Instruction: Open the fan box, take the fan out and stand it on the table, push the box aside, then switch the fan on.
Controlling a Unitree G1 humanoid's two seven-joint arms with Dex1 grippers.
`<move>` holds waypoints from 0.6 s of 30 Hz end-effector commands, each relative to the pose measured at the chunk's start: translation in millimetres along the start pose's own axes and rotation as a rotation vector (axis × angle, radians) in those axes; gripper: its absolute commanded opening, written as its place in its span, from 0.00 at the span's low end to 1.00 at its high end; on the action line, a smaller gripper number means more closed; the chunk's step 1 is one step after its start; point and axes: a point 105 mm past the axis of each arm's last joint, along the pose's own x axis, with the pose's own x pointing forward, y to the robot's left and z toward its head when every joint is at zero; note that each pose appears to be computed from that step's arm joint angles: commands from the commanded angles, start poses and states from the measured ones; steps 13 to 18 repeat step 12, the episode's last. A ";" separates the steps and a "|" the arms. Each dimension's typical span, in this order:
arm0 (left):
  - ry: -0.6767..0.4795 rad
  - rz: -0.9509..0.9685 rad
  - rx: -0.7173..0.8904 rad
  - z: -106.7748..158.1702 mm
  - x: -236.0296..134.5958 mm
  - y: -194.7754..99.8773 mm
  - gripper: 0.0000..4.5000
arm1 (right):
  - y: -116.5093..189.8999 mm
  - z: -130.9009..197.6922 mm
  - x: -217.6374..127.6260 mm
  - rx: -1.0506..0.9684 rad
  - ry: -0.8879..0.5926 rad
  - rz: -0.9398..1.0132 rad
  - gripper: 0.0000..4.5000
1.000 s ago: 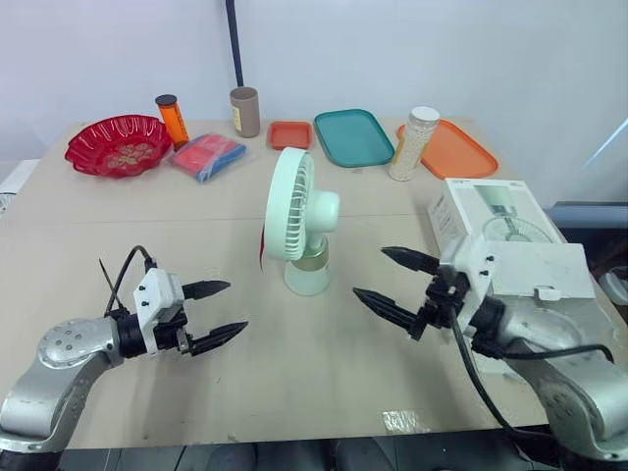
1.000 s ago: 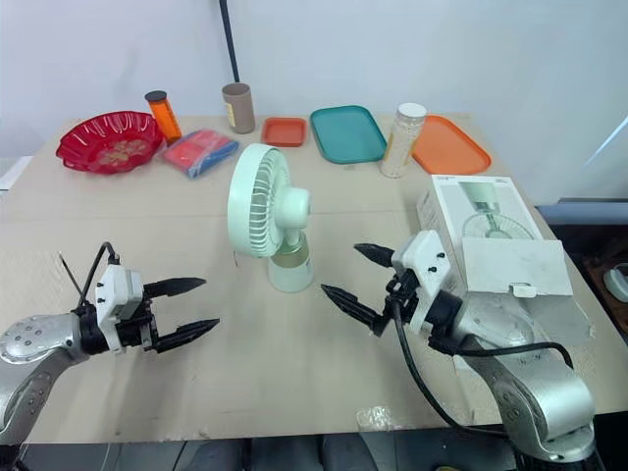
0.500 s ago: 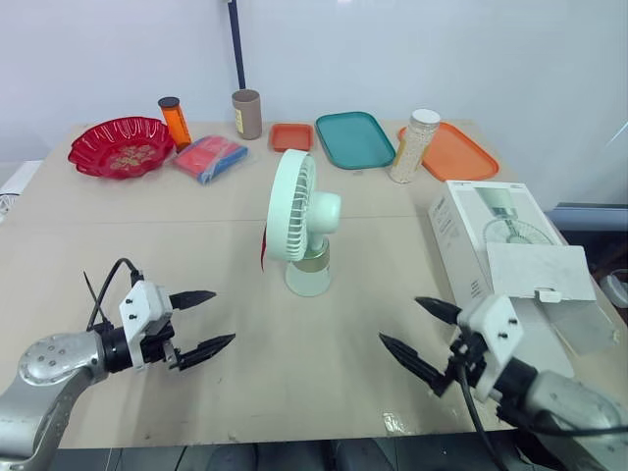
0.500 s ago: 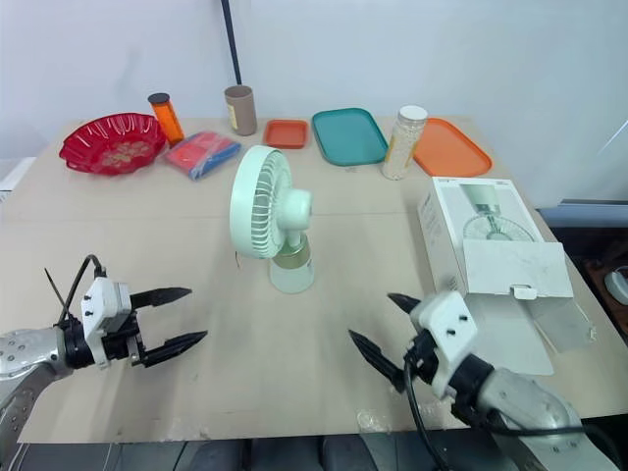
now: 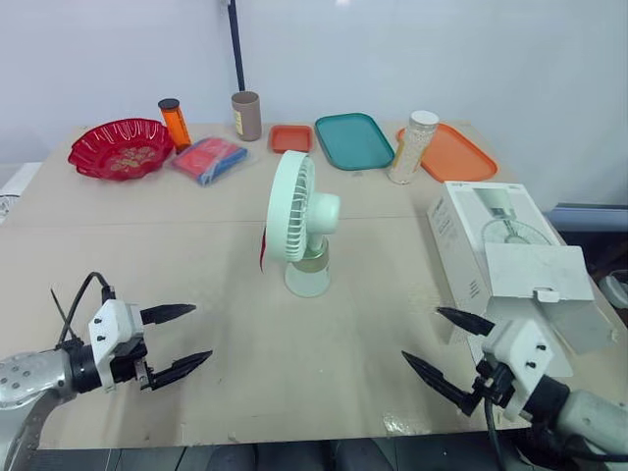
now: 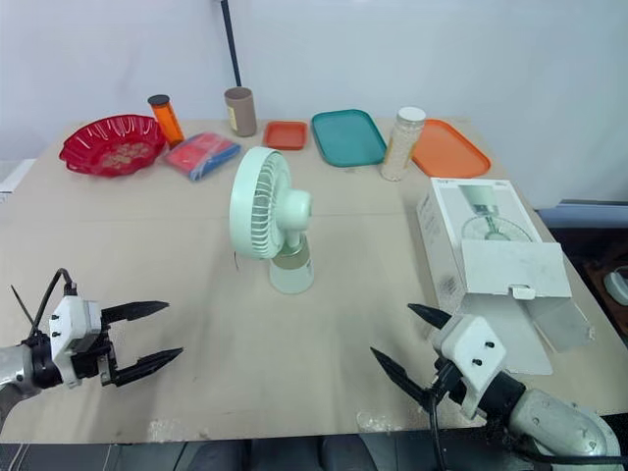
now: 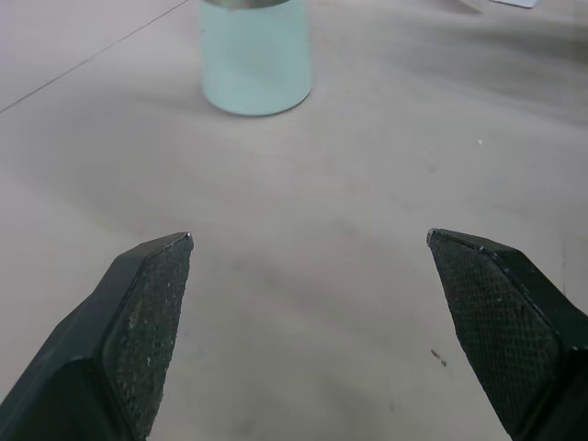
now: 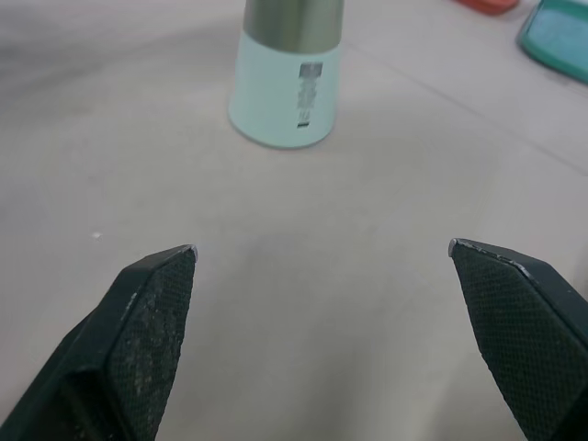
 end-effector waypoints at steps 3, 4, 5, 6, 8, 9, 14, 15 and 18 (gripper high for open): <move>-0.011 0.085 0.006 5.4 -8.8 -15.8 0.97 | -1.8 5.6 6.3 -0.021 -0.031 0.035 1.00; -0.011 0.097 0.003 5.7 -9.5 -16.6 0.97 | -2.3 5.8 7.2 -0.022 -0.033 0.040 1.00; -0.006 0.115 -0.005 5.0 -10.6 -16.3 0.97 | -2.0 5.3 7.9 -0.024 -0.031 0.051 1.00; -0.001 0.124 -0.002 4.3 -11.8 -16.7 0.97 | -2.0 4.4 8.4 -0.024 -0.029 0.057 1.00; 0.005 0.147 -0.008 4.8 -13.1 -16.2 0.97 | -4.4 3.9 10.0 -0.030 -0.028 0.068 1.00; 0.008 0.144 0.012 6.3 -12.0 -16.7 0.97 | -7.1 4.6 11.2 -0.032 -0.031 0.067 1.00; 0.014 0.174 0.030 10.0 -7.5 -11.7 0.97 | -10.3 5.9 12.8 -0.032 -0.035 0.070 1.00; 0.014 0.174 0.030 10.0 -7.5 -11.7 0.97 | -10.3 5.9 12.8 -0.032 -0.035 0.070 1.00; 0.014 0.174 0.030 10.0 -7.5 -11.7 0.97 | -10.3 5.9 12.8 -0.032 -0.035 0.070 1.00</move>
